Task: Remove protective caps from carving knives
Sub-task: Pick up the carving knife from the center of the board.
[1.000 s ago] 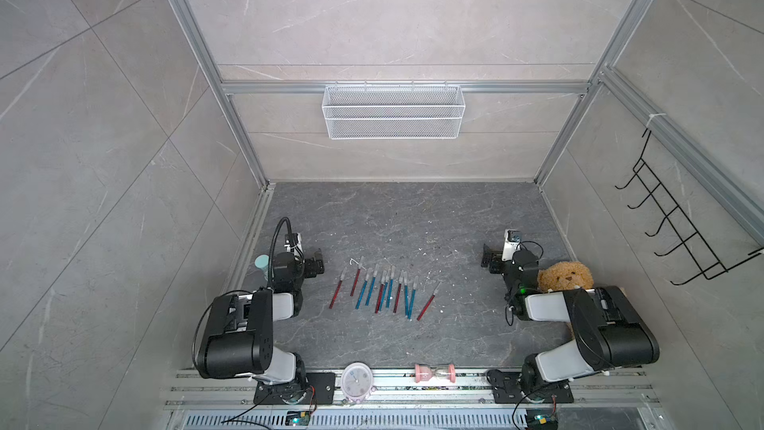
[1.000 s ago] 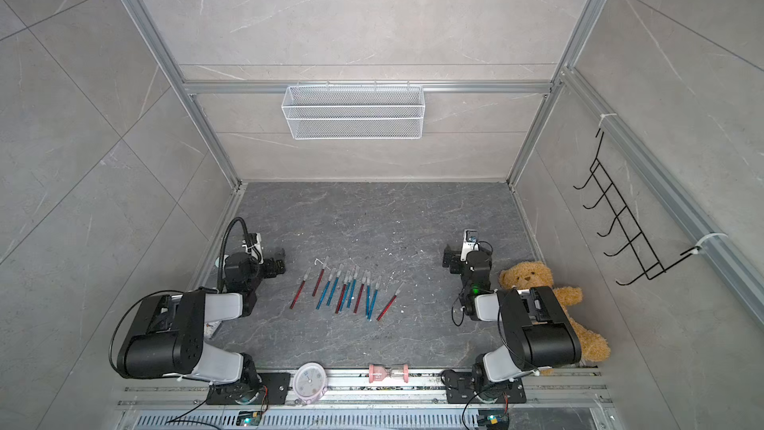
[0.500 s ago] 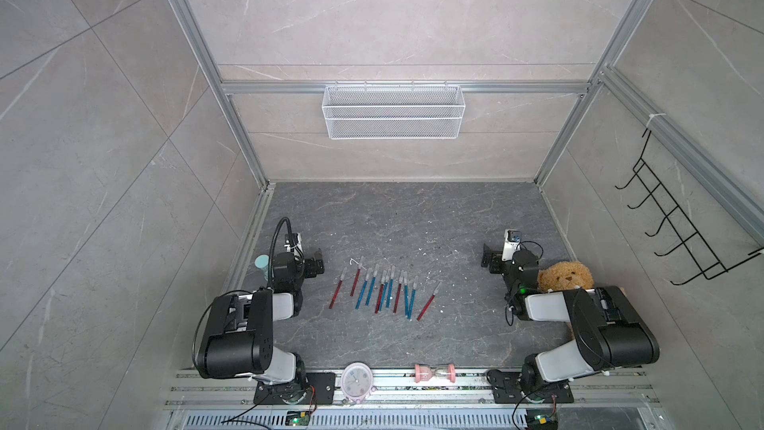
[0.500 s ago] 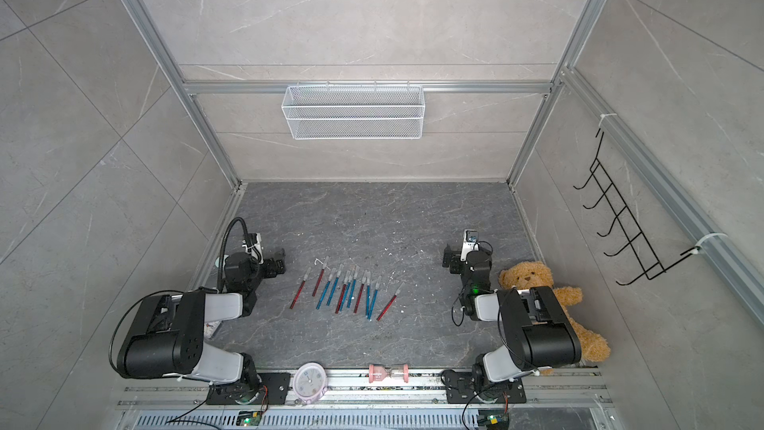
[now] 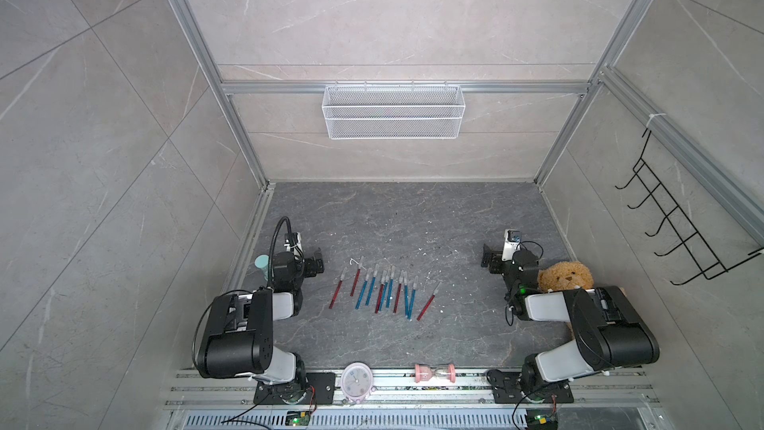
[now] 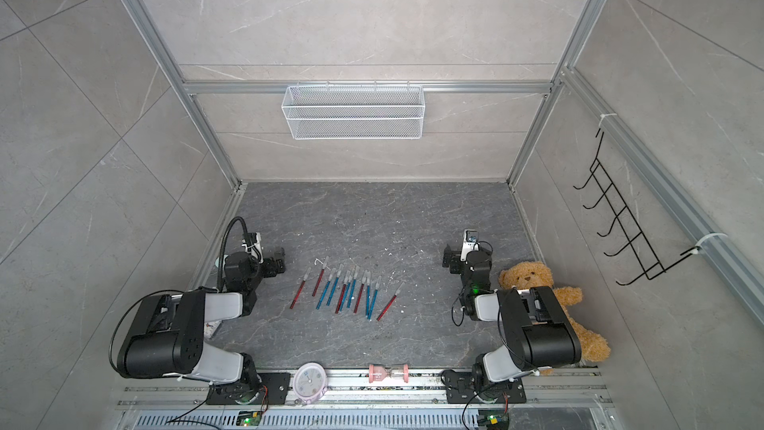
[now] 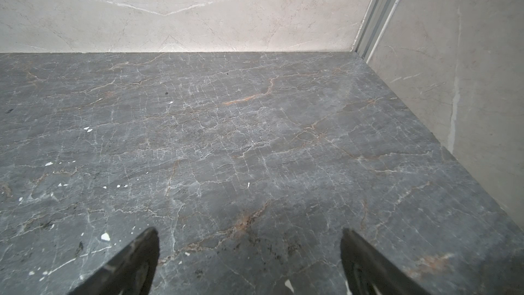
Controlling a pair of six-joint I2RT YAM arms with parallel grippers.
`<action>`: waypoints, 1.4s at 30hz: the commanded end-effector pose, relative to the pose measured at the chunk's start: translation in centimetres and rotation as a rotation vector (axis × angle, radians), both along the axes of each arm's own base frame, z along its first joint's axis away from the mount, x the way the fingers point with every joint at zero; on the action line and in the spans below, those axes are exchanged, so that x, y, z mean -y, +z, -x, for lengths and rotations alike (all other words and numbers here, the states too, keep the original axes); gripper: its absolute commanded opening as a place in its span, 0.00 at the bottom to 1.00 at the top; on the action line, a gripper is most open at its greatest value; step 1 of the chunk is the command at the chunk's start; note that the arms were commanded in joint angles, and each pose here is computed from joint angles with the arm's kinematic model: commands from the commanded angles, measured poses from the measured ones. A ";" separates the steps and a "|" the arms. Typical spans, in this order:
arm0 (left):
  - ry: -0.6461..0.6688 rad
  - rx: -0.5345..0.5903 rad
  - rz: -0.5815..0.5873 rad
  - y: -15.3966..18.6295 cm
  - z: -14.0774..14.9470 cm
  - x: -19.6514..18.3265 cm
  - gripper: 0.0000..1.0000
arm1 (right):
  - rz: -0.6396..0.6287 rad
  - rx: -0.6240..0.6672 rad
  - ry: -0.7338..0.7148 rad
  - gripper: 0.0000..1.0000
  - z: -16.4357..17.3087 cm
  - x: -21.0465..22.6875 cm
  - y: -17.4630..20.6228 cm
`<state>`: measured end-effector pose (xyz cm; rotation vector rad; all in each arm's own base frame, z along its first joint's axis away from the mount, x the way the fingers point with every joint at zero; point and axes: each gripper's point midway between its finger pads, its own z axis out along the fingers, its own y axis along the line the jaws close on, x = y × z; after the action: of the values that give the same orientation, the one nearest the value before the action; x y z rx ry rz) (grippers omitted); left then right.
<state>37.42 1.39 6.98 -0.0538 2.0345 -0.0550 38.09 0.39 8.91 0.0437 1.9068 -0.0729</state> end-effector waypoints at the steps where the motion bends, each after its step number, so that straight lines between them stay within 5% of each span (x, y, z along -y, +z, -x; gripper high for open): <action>1: 0.017 0.056 -0.028 1.5 -1.1 -0.7 1.00 | -0.017 0.036 -0.012 1.00 -0.7 -0.1 1.0; 15: 0.094 -0.054 0.017 4.3 -0.8 -1.4 0.99 | -0.020 0.055 -0.010 1.00 -0.3 0.0 2.2; 24: 0.209 -0.099 0.186 9.2 0.7 -1.3 1.00 | -0.089 -0.089 -0.031 1.00 0.3 -0.2 5.3; 32: 0.135 -0.162 0.252 11.8 2.6 2.4 1.00 | -0.305 -0.302 0.230 1.00 1.2 -6.1 7.6; 42: -0.051 -0.246 0.282 12.3 5.8 8.4 1.00 | -0.333 -0.351 0.213 1.00 3.5 -6.0 9.0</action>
<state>32.55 -5.59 18.07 -0.2196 2.2471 -0.3177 35.93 6.09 17.56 0.0442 2.1990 0.3805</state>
